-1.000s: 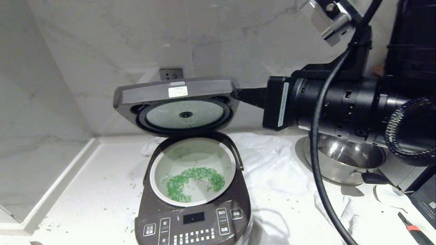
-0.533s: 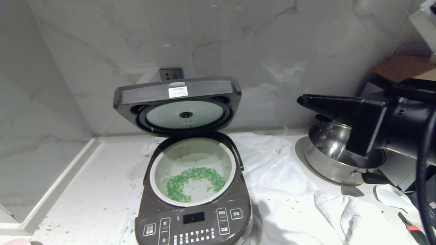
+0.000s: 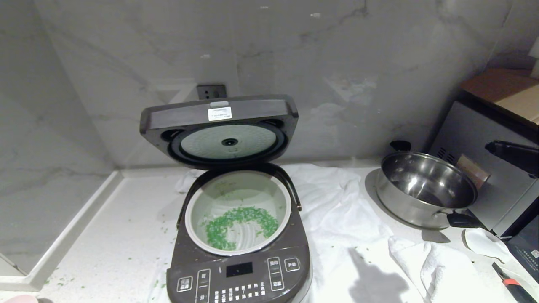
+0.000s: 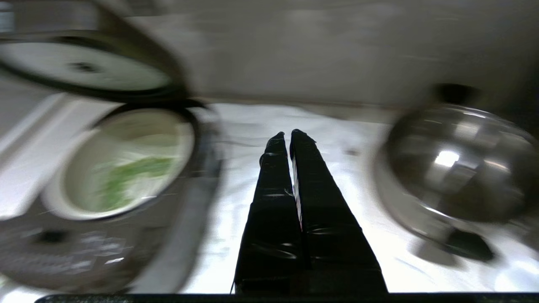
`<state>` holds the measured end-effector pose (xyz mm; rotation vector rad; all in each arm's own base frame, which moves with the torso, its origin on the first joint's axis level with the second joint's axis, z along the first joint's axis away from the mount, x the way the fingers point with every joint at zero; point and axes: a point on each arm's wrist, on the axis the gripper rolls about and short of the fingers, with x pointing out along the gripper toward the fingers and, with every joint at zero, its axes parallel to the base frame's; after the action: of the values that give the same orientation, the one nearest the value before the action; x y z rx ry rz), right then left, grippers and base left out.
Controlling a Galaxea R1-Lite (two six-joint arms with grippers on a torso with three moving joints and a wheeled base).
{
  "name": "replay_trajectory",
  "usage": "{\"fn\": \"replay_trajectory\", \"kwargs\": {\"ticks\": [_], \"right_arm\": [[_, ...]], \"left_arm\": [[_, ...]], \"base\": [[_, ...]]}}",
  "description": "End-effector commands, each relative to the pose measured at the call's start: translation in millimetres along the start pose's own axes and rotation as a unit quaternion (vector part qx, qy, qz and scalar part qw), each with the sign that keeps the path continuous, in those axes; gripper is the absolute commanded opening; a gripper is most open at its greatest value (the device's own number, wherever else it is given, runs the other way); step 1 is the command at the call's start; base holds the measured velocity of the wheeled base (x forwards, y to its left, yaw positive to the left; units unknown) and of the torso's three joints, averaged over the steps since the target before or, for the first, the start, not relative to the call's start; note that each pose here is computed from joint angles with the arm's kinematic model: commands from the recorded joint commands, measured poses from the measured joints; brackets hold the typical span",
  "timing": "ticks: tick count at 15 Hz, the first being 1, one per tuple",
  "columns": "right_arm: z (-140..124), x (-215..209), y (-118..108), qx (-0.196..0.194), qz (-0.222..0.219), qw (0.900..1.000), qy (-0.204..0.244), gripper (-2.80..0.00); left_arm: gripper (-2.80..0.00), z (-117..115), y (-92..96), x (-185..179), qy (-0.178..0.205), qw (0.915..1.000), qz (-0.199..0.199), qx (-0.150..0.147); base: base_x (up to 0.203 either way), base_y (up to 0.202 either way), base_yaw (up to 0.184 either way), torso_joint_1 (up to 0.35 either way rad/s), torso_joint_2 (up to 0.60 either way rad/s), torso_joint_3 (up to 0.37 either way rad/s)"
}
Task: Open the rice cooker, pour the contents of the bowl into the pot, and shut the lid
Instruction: Open the rice cooker
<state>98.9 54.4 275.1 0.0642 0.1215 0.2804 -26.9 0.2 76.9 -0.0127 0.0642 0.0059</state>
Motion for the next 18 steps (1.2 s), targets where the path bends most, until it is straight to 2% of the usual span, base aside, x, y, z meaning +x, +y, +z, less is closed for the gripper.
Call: {"fn": "replay_trajectory", "kwargs": {"ticks": [1, 5, 6, 11, 14, 16, 18], "right_arm": [[-8, -23, -17, -0.007, -0.081, 0.996, -0.027, -2.80], [-14, -53, -35, -0.023, -0.201, 0.977, -0.065, -2.80], [-15, -61, -37, -0.023, -0.217, 0.973, -0.075, -2.80], [-31, -100, -37, -0.037, -0.264, 0.960, -0.086, -2.80], [-35, -121, -32, -0.059, -0.313, 0.941, -0.113, -2.80], [-40, -138, -26, -0.067, -0.314, 0.936, -0.145, -2.80], [-52, -150, -21, -0.079, -0.295, 0.937, -0.168, -2.80]], "left_arm": [[-2.80, 0, 0.0, 0, -0.001, 1.0000, 0.000, 0.000], [-2.80, 0, 0.0, 0, -0.001, 1.0000, 0.000, -0.001], [-2.80, 0, 0.0, 0, -0.001, 1.0000, 0.000, -0.001], [-2.80, 0, 0.0, 0, -0.001, 1.0000, 0.000, -0.001], [-2.80, 0, 0.0, 0, -0.001, 1.0000, 0.000, -0.001], [-2.80, 0, 0.0, 0, -0.001, 1.0000, 0.000, -0.001], [-2.80, 0, 0.0, 0, -0.001, 1.0000, 0.000, -0.001]], "base": [[0.000, 0.000, 0.000, 0.000, 0.00, 0.000], [0.000, 0.000, 0.000, 0.000, 0.00, 0.000], [0.000, 0.000, 0.000, 0.000, 0.00, 0.000], [0.000, 0.000, 0.000, 0.000, 0.00, 0.000], [0.000, 0.000, 0.000, 0.000, 0.00, 0.000], [0.000, 0.000, 0.000, 0.000, 0.00, 0.000], [0.000, 0.000, 0.000, 0.000, 0.00, 0.000]]}}
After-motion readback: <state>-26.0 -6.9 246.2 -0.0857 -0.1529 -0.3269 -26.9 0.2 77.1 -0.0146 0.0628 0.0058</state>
